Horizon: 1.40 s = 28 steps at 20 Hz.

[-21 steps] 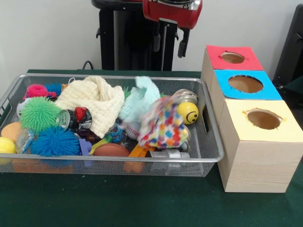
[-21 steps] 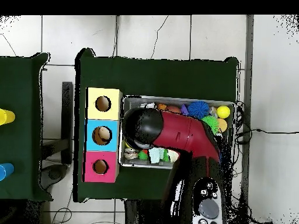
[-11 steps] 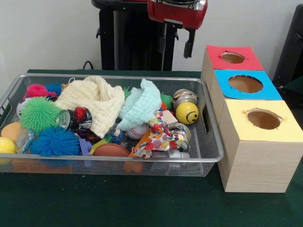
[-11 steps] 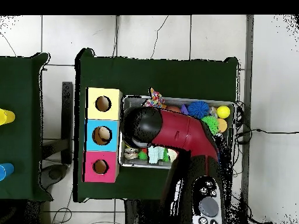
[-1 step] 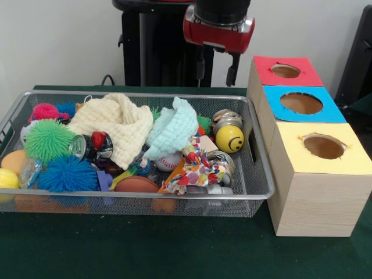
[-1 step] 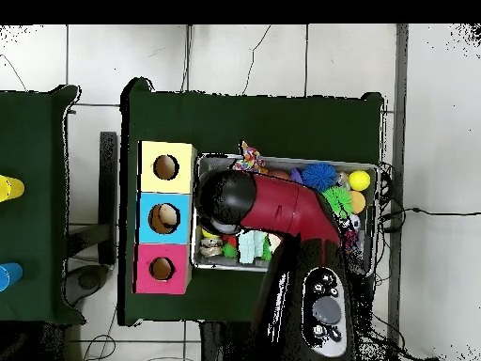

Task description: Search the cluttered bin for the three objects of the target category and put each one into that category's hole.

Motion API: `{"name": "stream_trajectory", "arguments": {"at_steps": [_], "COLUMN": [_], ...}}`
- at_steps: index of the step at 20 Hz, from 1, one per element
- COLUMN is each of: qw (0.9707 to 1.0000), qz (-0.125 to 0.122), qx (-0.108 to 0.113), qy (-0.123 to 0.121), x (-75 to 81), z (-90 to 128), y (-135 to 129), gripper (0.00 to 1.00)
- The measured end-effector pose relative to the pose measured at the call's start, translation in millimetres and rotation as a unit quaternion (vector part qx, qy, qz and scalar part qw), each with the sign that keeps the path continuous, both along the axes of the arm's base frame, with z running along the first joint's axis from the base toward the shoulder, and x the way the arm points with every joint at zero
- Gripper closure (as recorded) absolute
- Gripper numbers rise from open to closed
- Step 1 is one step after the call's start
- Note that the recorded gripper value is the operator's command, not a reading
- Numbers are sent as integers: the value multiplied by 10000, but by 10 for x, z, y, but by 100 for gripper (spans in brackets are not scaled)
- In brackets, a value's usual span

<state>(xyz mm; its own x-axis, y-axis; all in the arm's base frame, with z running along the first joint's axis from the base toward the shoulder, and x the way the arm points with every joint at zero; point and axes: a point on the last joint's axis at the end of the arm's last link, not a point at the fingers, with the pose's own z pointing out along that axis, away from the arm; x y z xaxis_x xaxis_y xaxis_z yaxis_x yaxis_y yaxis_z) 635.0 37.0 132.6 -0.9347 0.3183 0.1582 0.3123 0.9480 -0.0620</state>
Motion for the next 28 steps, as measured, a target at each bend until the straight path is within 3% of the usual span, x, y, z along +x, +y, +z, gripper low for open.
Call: {"name": "stream_trajectory", "arguments": {"at_steps": [8,14,28], "qw": [9998,9998,9991], "qz": [71,62,100], "qx": [15,20,-196], "qy": [205,182,-373], "x": [60,191,921], "z": [-477,-635,-809], "y": [64,53,-120], "gripper": [0,0,0]}}
